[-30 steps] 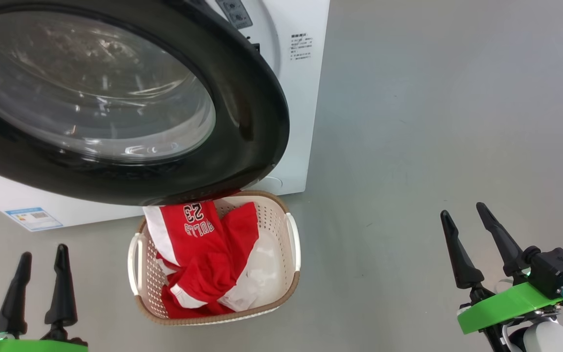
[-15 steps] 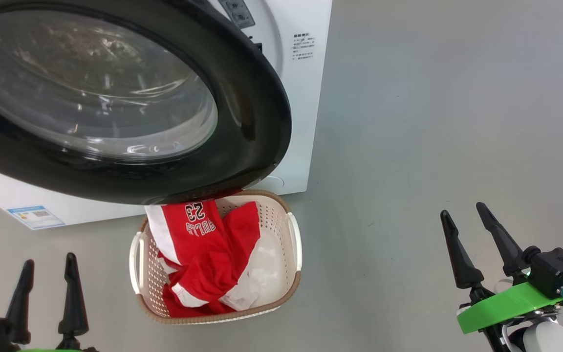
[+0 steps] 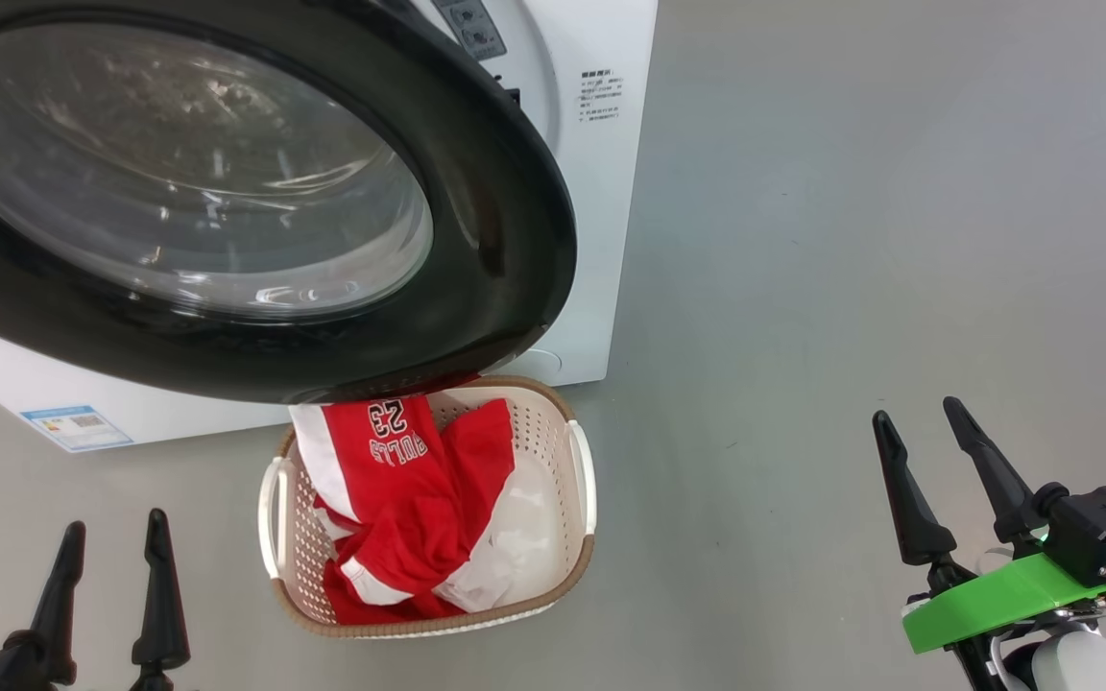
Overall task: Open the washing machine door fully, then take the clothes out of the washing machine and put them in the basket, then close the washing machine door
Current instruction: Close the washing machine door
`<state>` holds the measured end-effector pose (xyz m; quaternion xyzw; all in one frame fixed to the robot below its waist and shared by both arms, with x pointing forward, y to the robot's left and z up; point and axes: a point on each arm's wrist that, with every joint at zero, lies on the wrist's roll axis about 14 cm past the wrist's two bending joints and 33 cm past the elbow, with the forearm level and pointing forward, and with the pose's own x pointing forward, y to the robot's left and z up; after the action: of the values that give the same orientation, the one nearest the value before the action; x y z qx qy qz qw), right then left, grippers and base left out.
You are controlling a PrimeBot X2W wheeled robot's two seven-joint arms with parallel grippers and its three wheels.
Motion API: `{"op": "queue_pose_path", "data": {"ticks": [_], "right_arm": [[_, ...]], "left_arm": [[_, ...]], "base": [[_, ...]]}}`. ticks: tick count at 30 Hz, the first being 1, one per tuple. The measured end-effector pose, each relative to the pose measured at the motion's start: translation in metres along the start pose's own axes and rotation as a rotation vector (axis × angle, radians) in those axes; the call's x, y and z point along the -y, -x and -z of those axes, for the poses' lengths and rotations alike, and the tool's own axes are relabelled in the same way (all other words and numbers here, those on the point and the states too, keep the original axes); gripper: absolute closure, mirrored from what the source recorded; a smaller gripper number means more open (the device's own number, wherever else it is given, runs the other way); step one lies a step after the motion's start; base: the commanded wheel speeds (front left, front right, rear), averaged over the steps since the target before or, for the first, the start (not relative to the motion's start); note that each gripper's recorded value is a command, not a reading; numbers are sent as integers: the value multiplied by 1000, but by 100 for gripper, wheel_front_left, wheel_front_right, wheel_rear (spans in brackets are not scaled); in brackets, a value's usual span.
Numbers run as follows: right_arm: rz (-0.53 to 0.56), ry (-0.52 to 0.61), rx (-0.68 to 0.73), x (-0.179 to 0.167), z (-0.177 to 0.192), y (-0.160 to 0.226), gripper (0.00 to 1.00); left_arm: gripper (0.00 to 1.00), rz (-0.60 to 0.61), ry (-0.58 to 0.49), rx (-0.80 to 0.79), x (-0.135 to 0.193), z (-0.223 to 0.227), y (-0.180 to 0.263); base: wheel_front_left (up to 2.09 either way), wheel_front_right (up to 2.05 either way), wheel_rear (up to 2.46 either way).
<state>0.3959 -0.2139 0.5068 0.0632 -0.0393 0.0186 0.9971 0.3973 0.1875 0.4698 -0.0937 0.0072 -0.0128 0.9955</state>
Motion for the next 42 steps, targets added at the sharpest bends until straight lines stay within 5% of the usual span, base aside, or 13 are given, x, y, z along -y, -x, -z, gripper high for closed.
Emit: {"op": "queue_pose_path", "data": {"ticks": [24, 27, 28, 29, 42], "right_arm": [[-23, -11, -3, -9, 3, -4, 0], [-48, -17, -2, -18, 3, -7, 74], [-54, -23, 0, -20, 2, -8, 74], [-61, -28, 3, -22, 2, -10, 95], [-296, -66, 46, -103, -10, -46, 100]], "left_arm": [[0, 11, -6, 28, 2, -9, 1], [0, 11, -7, 31, 2, -11, 2], [0, 10, -7, 33, 2, -11, 3], [0, 7, -7, 35, 1, -12, 4], [0, -36, -10, 58, -9, -22, 25]], "base": [[0, 0, 0], [0, 0, 0], [0, 0, 0], [0, 0, 0], [0, 0, 0]]}}
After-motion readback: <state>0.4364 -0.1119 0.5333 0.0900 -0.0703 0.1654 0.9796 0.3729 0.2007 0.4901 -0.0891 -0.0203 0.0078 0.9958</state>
